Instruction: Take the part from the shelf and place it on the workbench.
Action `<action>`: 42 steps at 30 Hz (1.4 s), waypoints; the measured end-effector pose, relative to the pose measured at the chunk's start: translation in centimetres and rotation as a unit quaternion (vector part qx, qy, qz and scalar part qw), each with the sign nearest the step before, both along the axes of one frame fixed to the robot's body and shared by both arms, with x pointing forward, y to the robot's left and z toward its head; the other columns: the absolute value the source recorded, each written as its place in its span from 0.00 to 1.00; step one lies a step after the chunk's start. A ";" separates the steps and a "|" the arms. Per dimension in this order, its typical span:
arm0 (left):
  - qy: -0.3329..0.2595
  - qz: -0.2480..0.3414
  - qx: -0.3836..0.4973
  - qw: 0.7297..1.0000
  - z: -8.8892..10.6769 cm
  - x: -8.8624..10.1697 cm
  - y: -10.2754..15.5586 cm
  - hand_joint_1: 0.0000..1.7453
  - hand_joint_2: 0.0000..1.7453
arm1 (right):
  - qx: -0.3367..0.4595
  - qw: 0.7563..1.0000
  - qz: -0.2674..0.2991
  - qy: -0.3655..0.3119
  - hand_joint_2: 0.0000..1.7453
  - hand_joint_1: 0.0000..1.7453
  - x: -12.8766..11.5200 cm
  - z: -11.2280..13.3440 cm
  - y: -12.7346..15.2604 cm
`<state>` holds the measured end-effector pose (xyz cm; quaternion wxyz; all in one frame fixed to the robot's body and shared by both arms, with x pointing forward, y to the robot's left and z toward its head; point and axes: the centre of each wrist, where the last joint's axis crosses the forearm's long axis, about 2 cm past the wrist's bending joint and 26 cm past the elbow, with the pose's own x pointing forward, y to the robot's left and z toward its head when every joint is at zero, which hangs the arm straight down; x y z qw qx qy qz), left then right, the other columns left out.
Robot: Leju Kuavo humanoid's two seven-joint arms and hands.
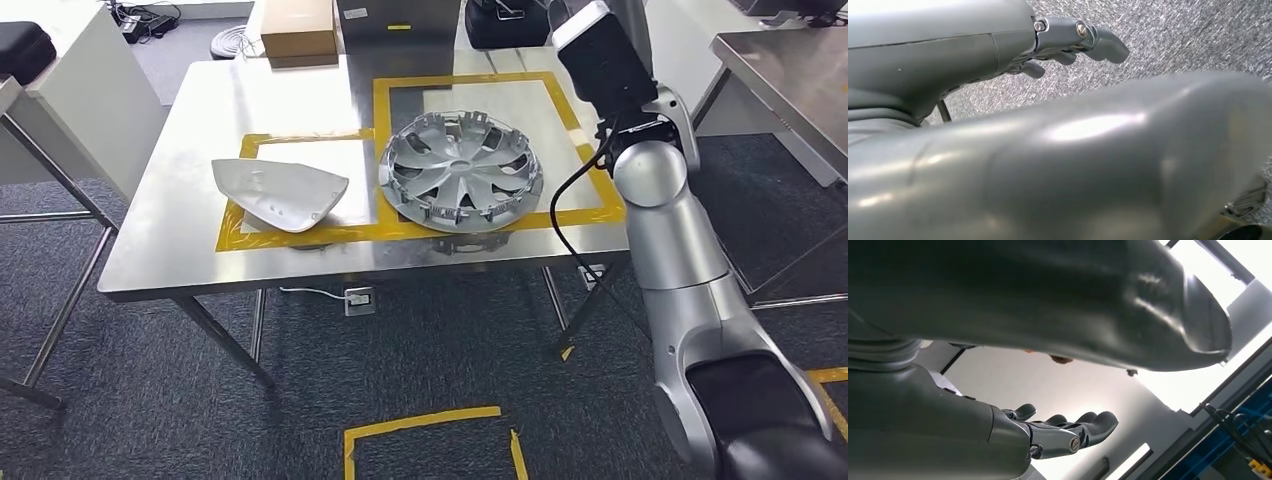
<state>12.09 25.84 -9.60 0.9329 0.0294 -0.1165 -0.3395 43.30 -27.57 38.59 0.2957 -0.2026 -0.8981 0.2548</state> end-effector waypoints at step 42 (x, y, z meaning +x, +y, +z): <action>0.001 -0.005 -0.004 1.000 -0.1 -0.4 -0.3 0.00 0.00 | 0.000 1.000 -0.006 0.001 0.00 0.00 -0.1 -0.5 -1.5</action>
